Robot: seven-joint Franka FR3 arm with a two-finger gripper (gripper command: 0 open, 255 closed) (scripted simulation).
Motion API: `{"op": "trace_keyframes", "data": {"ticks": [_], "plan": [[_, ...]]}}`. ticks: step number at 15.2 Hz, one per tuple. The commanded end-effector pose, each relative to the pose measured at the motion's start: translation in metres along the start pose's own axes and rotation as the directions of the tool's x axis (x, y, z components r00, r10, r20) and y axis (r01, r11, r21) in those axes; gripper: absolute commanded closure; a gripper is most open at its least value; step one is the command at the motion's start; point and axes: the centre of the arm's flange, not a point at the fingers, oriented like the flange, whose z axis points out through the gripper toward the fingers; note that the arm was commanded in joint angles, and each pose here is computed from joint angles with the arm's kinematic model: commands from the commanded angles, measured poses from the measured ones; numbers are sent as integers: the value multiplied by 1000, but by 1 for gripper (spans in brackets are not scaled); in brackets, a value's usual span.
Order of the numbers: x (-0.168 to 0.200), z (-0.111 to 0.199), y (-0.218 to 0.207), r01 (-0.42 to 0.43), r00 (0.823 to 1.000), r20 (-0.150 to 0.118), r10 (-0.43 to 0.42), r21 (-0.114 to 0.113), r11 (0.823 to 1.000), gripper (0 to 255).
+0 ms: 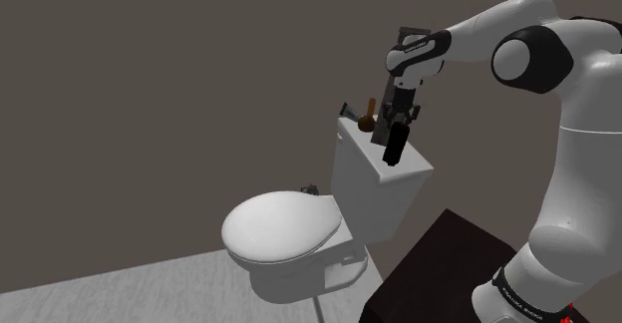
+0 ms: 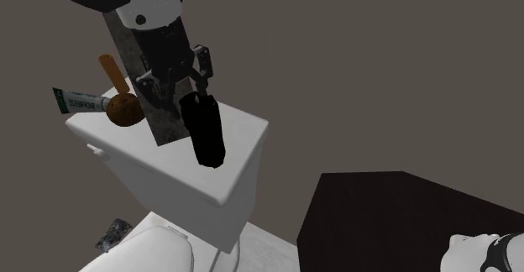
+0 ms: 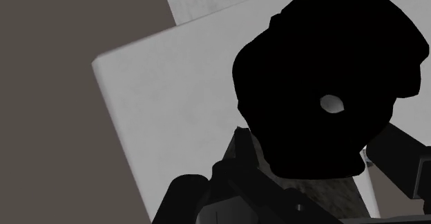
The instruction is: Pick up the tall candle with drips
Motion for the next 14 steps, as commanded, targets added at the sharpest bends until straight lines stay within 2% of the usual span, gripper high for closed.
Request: {"op": "trace_keyframes", "data": {"ticks": [1, 14], "plan": [[0, 5, 1, -1, 1000, 4, 1, -1, 1000, 255], [-10, -63, 1, -1, 1000, 4, 1, -1, 1000, 255]]}}
